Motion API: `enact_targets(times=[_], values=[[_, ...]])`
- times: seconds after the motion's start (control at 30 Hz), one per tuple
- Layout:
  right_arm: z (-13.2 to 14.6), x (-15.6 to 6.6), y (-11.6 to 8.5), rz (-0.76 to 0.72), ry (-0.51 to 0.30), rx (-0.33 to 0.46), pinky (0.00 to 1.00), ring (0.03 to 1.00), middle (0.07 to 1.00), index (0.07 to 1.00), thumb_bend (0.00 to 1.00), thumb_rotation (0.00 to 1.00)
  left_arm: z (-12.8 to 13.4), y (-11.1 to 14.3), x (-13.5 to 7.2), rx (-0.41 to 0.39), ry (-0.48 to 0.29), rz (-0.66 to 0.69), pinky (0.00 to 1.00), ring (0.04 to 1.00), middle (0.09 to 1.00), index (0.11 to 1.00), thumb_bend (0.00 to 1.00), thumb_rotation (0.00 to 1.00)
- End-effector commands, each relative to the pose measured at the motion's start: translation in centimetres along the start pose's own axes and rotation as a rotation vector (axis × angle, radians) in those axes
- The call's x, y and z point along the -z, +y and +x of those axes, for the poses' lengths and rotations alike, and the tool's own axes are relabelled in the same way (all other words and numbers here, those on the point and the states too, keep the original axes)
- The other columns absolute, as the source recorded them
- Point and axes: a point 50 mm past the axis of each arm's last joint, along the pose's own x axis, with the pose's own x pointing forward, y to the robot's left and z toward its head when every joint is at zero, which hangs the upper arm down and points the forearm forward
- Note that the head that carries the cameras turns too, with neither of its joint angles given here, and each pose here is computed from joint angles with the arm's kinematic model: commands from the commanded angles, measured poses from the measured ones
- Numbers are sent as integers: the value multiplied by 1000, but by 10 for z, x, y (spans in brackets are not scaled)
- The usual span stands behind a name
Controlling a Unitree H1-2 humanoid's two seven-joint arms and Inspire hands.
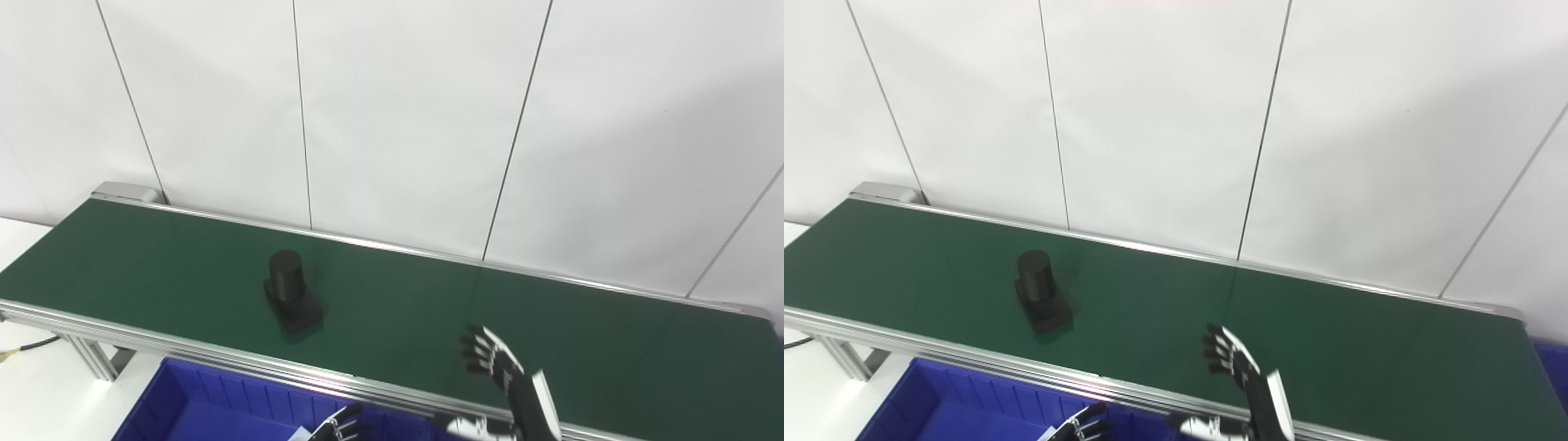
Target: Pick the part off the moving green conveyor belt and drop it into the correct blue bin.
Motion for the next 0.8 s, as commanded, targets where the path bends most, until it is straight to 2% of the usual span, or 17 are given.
enact_targets(times=[0.0,0.13,0.3,0.4,0.5,0.6,0.7,0.77], values=[[31,-21,-10,-21,-92,-19,670,754,799,854,712,65,11,-4,-11,4,-51,2,760,752,789,859,0,0],[60,-33,-13,-46,-143,-29,643,745,796,854,730,46,14,-6,-13,5,-55,-15,761,761,794,862,0,0],[86,-42,-14,-34,-160,-11,647,747,806,864,734,103,17,-9,-18,19,-77,-33,756,765,798,853,0,0],[106,-48,-11,-51,-160,-20,603,740,801,865,764,136,17,-7,-18,16,-74,-35,762,763,794,849,151,0],[122,-52,-5,-56,-144,-31,594,739,798,864,777,156,17,-5,-18,16,-74,-37,761,763,796,849,175,0],[138,-54,3,-35,-121,-55,621,764,810,875,782,179,16,-6,-17,16,-69,-34,751,754,791,845,264,0],[158,-59,13,-30,-99,-102,678,796,842,903,796,179,15,-9,-16,21,-64,-34,746,745,789,843,335,0],[167,-61,17,-39,-91,-129,685,800,846,905,803,173,13,-9,-16,23,-62,-32,746,744,788,842,343,0]])
